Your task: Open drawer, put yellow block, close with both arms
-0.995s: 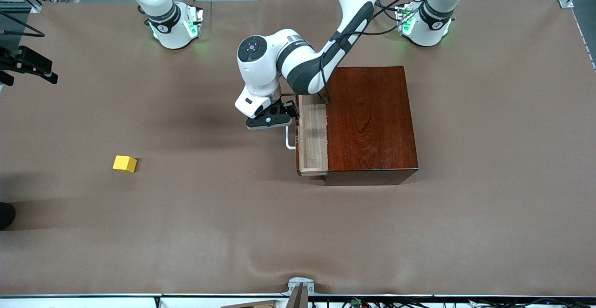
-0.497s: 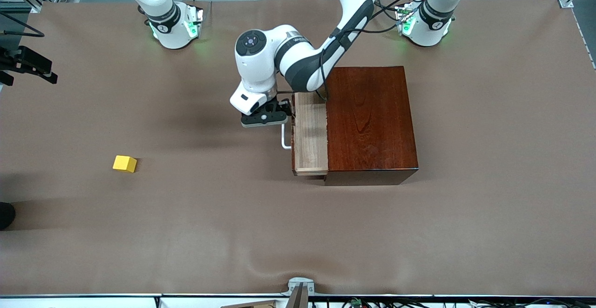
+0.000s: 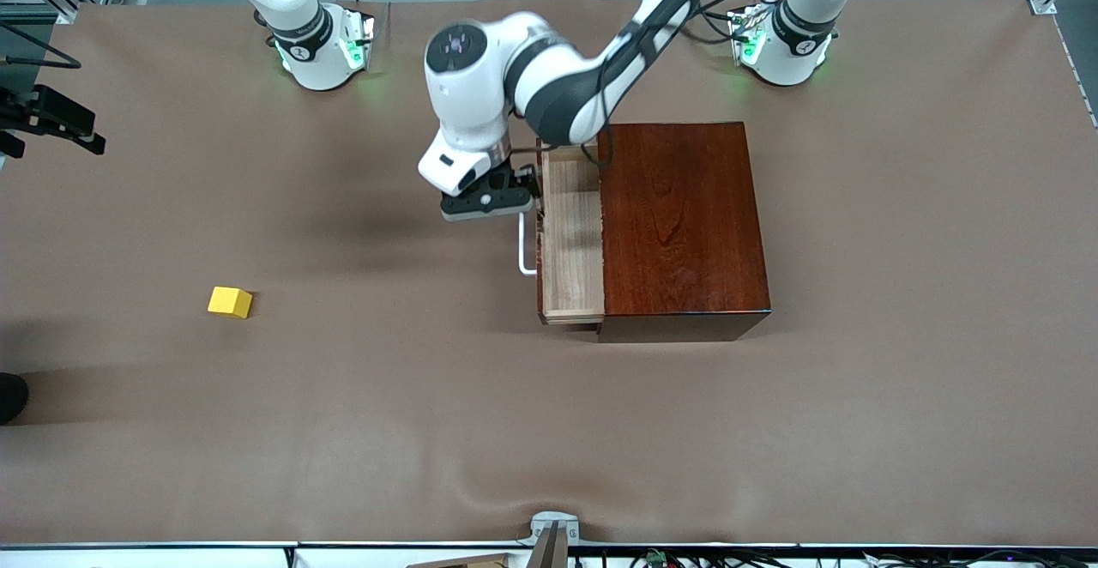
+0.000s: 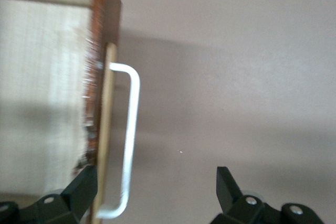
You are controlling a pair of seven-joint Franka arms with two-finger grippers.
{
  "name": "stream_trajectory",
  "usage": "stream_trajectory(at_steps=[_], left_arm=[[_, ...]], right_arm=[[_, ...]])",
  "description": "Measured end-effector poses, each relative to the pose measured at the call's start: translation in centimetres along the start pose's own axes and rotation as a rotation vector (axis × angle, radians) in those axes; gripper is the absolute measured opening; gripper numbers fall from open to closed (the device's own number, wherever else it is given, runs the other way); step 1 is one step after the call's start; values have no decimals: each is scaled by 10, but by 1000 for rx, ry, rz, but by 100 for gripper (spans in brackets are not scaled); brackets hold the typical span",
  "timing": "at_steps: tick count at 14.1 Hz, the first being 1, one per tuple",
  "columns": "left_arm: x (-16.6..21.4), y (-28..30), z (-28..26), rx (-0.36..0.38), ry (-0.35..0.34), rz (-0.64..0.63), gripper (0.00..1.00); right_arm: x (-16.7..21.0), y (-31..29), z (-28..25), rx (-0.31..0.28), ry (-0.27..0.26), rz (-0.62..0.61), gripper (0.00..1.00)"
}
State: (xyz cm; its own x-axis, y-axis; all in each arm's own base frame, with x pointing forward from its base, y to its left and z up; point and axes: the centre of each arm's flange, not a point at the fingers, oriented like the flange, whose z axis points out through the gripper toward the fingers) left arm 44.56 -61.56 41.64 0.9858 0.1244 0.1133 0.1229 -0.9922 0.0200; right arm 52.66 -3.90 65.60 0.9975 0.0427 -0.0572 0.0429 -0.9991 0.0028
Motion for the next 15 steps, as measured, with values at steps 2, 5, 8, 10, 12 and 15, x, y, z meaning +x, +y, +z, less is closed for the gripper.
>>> stream_trajectory(at_steps=[2,5,8,10,12,15], left_arm=[[16,-35,-72,26,-9,-41,100],[61,-113,-152,66,-22,-116,100],[109,-186,-185,89,-37,-135,100],[136,-232,-198,94,-45,-131,100],[158,-281,-212,90,-46,-117,100],[181,-356,-233,88,-55,-77,100]], right_arm=[[0,0,0,0,0,0,100],[2,2,3,1,-6,3,100],[8,4,11,-3,-18,7,100],[10,10,15,-3,-24,17,100],[15,15,25,-2,-42,26,100],[32,24,48,-3,-63,40,100]])
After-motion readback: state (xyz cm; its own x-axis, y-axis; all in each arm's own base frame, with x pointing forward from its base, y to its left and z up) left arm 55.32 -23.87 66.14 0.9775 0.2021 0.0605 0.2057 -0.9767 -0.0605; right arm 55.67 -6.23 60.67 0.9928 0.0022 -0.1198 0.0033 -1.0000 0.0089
